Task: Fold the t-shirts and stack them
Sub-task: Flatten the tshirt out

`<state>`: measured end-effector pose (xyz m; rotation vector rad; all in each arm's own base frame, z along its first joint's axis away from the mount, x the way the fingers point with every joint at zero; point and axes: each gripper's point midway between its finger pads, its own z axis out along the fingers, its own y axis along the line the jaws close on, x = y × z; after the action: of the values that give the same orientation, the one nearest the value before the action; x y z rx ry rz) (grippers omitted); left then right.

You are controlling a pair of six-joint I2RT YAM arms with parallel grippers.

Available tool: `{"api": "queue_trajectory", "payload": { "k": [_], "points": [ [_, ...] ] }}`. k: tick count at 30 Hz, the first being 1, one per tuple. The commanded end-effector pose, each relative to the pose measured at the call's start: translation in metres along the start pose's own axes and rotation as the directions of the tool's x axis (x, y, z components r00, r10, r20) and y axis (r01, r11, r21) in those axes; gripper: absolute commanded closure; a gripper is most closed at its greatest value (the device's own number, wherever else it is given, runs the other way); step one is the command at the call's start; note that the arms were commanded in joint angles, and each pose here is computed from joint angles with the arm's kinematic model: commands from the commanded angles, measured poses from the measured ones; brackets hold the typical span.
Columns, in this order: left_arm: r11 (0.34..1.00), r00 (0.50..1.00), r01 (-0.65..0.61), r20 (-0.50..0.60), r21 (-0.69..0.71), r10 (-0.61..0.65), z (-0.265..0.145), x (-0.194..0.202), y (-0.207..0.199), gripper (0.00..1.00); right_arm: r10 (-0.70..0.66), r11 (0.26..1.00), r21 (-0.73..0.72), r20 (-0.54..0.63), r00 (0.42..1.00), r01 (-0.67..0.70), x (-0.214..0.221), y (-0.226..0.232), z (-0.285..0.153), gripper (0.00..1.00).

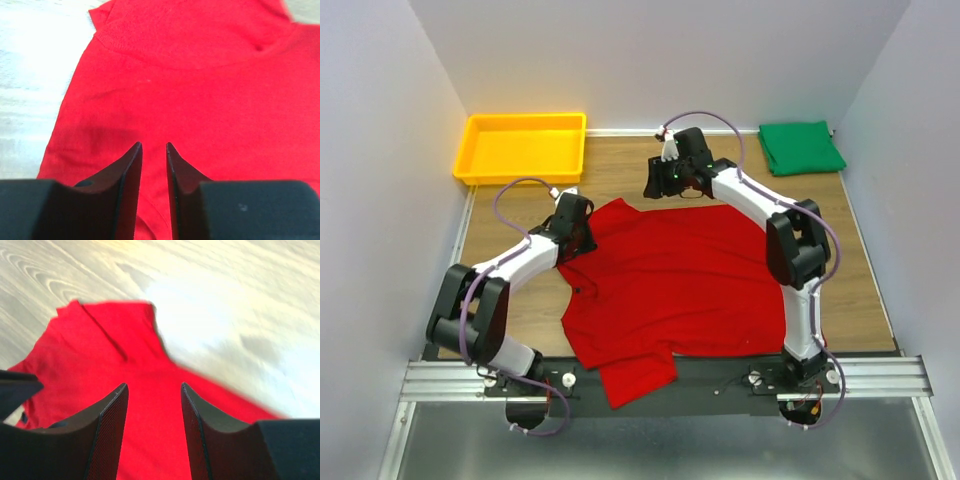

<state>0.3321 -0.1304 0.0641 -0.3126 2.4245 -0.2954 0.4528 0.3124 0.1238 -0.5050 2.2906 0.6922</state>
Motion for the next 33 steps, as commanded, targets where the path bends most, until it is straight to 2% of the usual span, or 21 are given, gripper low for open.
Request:
{"api": "queue_trajectory", "payload": {
  "k": [1, 5, 6, 11, 13, 24, 29, 32, 33],
  "points": [
    [0.999, 0.999, -0.048, 0.015, -0.021, 0.049, 0.015, -0.013, 0.000, 0.68, -0.074, 0.989, -0.127, -0.024, 0.997, 0.070, 0.001, 0.015, 0.044, 0.47],
    [0.997, 0.998, -0.060, -0.007, -0.045, 0.060, 0.025, -0.012, 0.007, 0.69, -0.077, 0.979, -0.191, -0.012, 0.997, 0.073, -0.005, 0.028, 0.071, 0.47],
    [0.997, 0.998, -0.060, -0.015, -0.054, 0.059, 0.029, -0.010, 0.010, 0.69, -0.070, 0.977, -0.207, -0.044, 0.997, 0.060, 0.010, 0.028, 0.087, 0.47],
    [0.995, 0.996, -0.072, -0.062, -0.075, 0.067, 0.044, 0.000, 0.018, 0.70, -0.068, 0.967, -0.246, -0.019, 0.998, 0.061, 0.004, 0.037, 0.117, 0.46],
    [0.995, 0.994, -0.074, -0.081, -0.072, 0.068, 0.046, 0.005, 0.019, 0.70, -0.053, 0.967, -0.253, -0.038, 0.998, 0.042, 0.014, 0.034, 0.132, 0.46],
    [0.994, 0.988, -0.084, -0.139, -0.070, 0.074, 0.051, 0.025, 0.025, 0.71, -0.053, 0.930, -0.367, -0.090, 0.995, 0.016, 0.041, 0.053, 0.155, 0.47],
    [0.994, 0.986, -0.086, -0.147, -0.065, 0.075, 0.050, 0.027, 0.025, 0.71, -0.051, 0.937, -0.350, -0.100, 0.994, 0.013, 0.048, 0.051, 0.161, 0.57],
    [0.994, 0.986, -0.087, -0.152, -0.068, 0.075, 0.048, 0.031, 0.027, 0.71, -0.047, 0.960, -0.278, -0.073, 0.996, 0.025, 0.039, 0.040, 0.164, 0.78],
    [0.994, 0.985, -0.087, -0.155, -0.071, 0.075, 0.047, 0.033, 0.029, 0.70, -0.041, 0.973, -0.228, -0.066, 0.997, 0.024, 0.039, 0.031, 0.167, 0.89]
  ]
}}
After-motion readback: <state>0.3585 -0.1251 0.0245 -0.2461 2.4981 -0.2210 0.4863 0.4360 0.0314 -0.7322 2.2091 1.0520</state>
